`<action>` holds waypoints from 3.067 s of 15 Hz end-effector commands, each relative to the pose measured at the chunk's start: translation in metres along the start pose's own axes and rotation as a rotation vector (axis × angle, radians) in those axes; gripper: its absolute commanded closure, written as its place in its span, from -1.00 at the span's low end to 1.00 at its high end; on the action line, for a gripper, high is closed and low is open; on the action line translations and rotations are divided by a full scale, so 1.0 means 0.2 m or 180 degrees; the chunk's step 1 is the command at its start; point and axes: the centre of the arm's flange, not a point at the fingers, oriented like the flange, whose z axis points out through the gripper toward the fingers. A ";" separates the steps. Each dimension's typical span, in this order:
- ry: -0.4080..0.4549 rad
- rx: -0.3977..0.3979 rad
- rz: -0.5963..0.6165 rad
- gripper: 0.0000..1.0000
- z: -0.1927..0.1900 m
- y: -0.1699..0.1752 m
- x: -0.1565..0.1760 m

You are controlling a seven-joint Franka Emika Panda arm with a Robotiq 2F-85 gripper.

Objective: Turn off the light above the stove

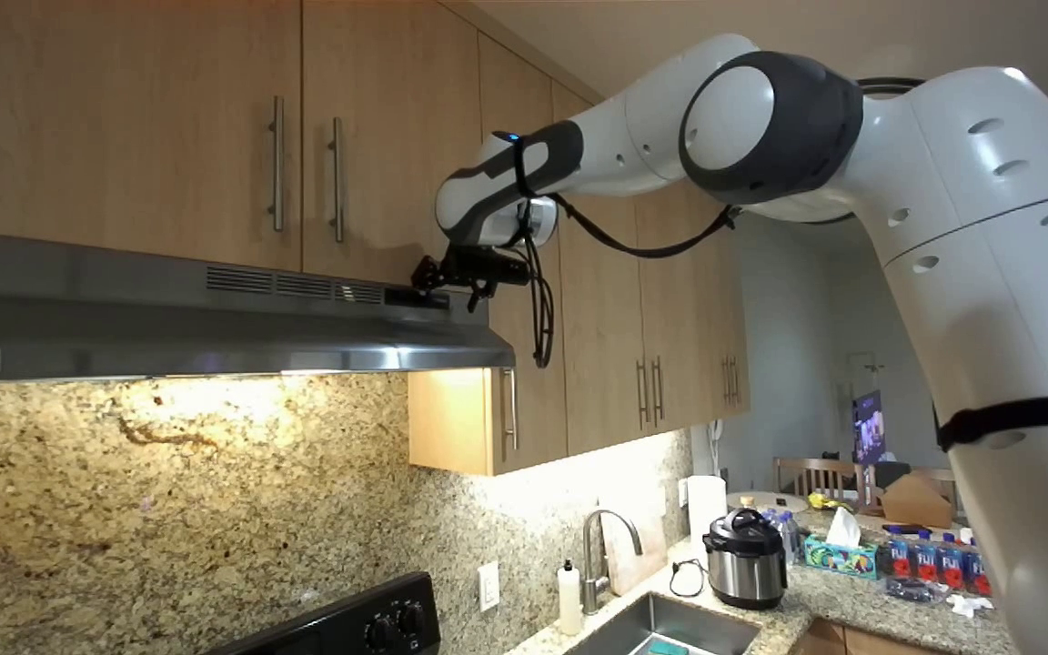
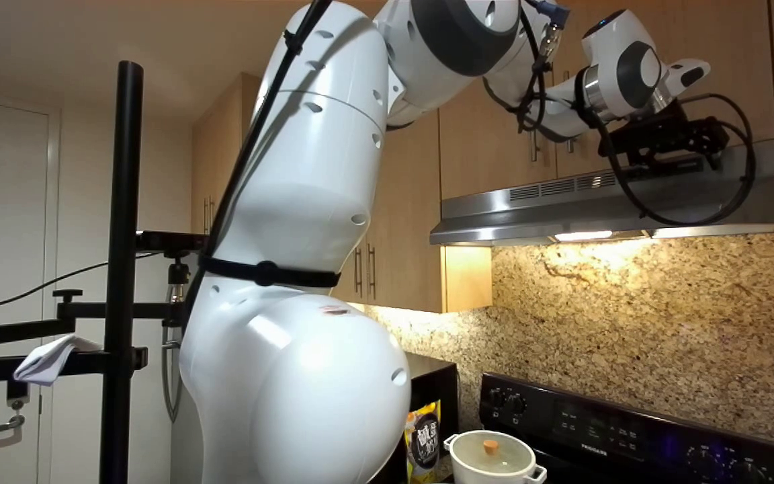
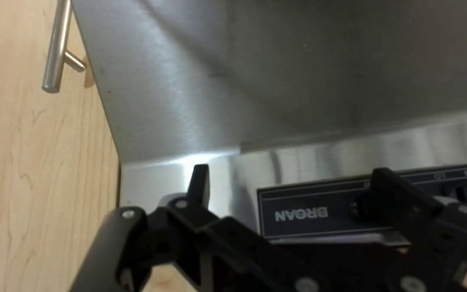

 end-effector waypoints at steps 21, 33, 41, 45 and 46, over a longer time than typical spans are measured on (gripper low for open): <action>0.0078 0.0130 0.0038 -1.00 0.08 0.04 0.05; 0.0009 0.0002 -0.0041 -1.00 -0.02 0.16 0.00; 0.0279 0.0041 0.0210 -1.00 -0.27 0.20 -0.17; 0.0405 -0.0039 0.0295 -1.00 -0.43 0.20 -0.30; 0.0424 -0.0113 0.0274 -1.00 -0.47 0.21 -0.35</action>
